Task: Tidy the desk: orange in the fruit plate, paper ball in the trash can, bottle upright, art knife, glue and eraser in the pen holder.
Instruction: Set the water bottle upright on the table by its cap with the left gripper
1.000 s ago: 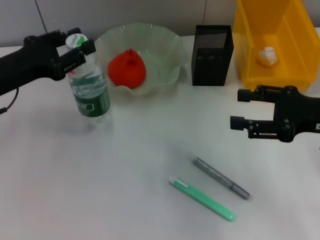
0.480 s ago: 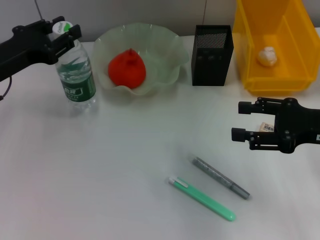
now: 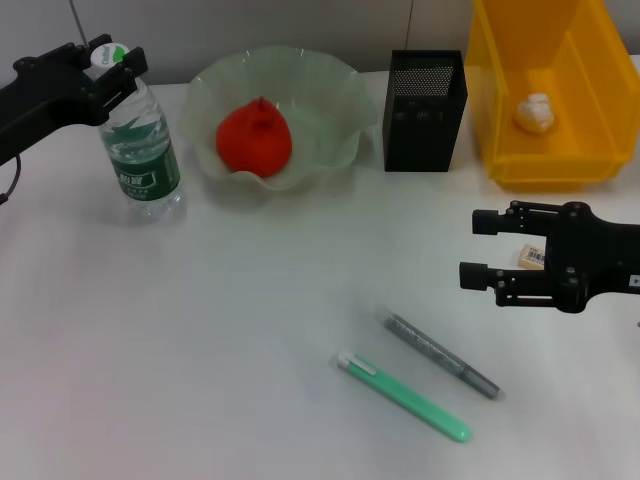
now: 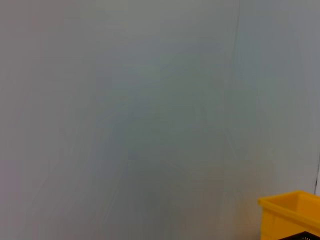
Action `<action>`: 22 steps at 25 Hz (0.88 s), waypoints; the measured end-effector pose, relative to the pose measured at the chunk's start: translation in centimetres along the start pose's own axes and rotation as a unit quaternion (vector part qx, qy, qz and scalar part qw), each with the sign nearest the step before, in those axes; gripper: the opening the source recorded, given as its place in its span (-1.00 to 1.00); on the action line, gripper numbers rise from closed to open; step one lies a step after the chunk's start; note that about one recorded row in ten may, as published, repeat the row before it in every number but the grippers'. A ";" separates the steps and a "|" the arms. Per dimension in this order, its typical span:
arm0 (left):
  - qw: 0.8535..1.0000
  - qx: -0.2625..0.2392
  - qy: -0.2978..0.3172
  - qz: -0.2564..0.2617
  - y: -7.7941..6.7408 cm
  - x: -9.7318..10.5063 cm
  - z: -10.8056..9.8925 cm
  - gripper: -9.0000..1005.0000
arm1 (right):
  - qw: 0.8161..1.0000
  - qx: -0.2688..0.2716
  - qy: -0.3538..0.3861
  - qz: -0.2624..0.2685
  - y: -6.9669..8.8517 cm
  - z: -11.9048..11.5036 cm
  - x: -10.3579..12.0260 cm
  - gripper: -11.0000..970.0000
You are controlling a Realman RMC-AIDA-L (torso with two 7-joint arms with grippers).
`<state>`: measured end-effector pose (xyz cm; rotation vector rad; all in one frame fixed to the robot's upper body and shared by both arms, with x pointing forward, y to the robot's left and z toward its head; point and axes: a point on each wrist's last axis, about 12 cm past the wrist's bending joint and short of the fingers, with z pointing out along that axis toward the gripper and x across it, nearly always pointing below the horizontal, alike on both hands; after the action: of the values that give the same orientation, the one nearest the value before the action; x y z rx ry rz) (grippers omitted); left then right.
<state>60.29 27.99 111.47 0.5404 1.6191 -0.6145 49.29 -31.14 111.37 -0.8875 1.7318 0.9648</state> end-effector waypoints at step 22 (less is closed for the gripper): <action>1.000 -0.014 -0.007 -0.018 -0.5 1.7 0.9 -0.12 | 1.000 -0.010 -0.001 0.002 0.1 0.3 0.0 0.55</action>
<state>60.39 27.00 109.71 0.4857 1.6252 -0.6204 49.35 -30.85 111.35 -0.8968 1.7251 0.9864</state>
